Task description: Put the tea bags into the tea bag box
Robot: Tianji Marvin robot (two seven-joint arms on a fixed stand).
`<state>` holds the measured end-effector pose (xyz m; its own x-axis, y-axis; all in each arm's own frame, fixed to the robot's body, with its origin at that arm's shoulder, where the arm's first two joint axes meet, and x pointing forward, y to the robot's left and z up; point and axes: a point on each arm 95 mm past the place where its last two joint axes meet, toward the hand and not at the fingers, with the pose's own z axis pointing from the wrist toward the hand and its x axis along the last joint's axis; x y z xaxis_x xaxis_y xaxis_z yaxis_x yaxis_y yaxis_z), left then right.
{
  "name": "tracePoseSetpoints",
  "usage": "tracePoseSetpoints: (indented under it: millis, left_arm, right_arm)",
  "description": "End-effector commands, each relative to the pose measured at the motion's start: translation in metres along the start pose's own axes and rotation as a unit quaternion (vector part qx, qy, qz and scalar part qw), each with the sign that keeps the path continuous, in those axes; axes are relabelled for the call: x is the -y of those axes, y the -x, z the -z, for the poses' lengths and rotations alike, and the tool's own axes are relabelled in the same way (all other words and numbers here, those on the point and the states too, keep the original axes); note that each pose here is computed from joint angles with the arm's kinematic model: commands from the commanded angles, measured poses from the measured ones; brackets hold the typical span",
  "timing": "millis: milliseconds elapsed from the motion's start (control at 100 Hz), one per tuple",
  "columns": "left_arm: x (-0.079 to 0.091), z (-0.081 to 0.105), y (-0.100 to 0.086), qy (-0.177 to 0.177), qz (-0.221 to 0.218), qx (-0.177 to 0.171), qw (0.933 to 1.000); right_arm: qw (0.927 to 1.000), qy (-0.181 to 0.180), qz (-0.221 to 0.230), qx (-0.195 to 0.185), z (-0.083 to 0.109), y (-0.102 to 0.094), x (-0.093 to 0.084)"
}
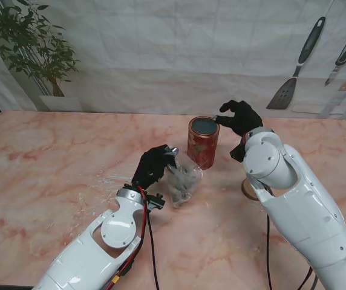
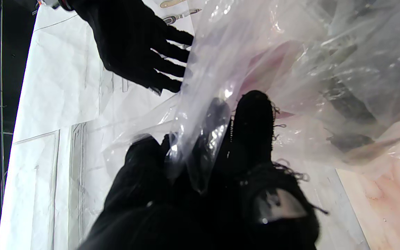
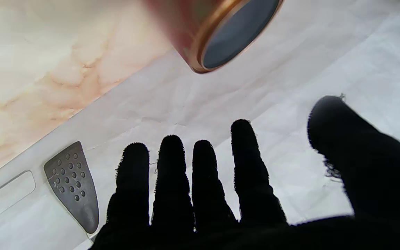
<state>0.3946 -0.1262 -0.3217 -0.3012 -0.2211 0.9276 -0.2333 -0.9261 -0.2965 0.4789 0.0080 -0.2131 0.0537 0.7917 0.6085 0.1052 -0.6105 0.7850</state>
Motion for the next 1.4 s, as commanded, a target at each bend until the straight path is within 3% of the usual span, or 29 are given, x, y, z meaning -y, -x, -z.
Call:
tracePoseSetpoints:
  millis: [0, 170, 340, 710, 1130, 1240, 1390]
  left_arm:
    - [-0.001, -0.001, -0.003, 0.005, 0.003, -0.003, 1.0000]
    - [0.001, 0.000, -0.003, 0.002, 0.001, -0.001, 1.0000]
    - [0.005, 0.000, -0.004, -0.003, -0.004, -0.001, 1.0000]
    - [0.016, 0.004, -0.008, -0.008, -0.020, 0.003, 0.9998]
    - [0.020, 0.004, -0.007, -0.012, -0.022, 0.010, 0.9996]
    - [0.021, 0.004, -0.007, -0.012, -0.024, 0.011, 0.9996]
    - [0.025, 0.003, -0.007, -0.020, -0.030, 0.013, 0.9993]
  right_arm:
    - [0.9997, -0.023, 0.010, 0.000, 0.009, 0.011, 0.009]
    - [0.9997, -0.019, -0.014, 0.008, 0.031, 0.024, 0.022]
    - [0.9977, -0.013, -0.065, 0.013, 0.056, 0.041, 0.032]
    - [0.9919, -0.032, -0.122, 0.015, 0.094, 0.081, 0.043]
    - [0.9842, -0.043, -0.172, 0.000, 0.124, 0.127, 0.058]
    - [0.9812, -0.033, -0.190, -0.001, 0.126, 0.133, 0.061]
    - [0.9778, -0.048, -0.204, -0.003, 0.125, 0.138, 0.063]
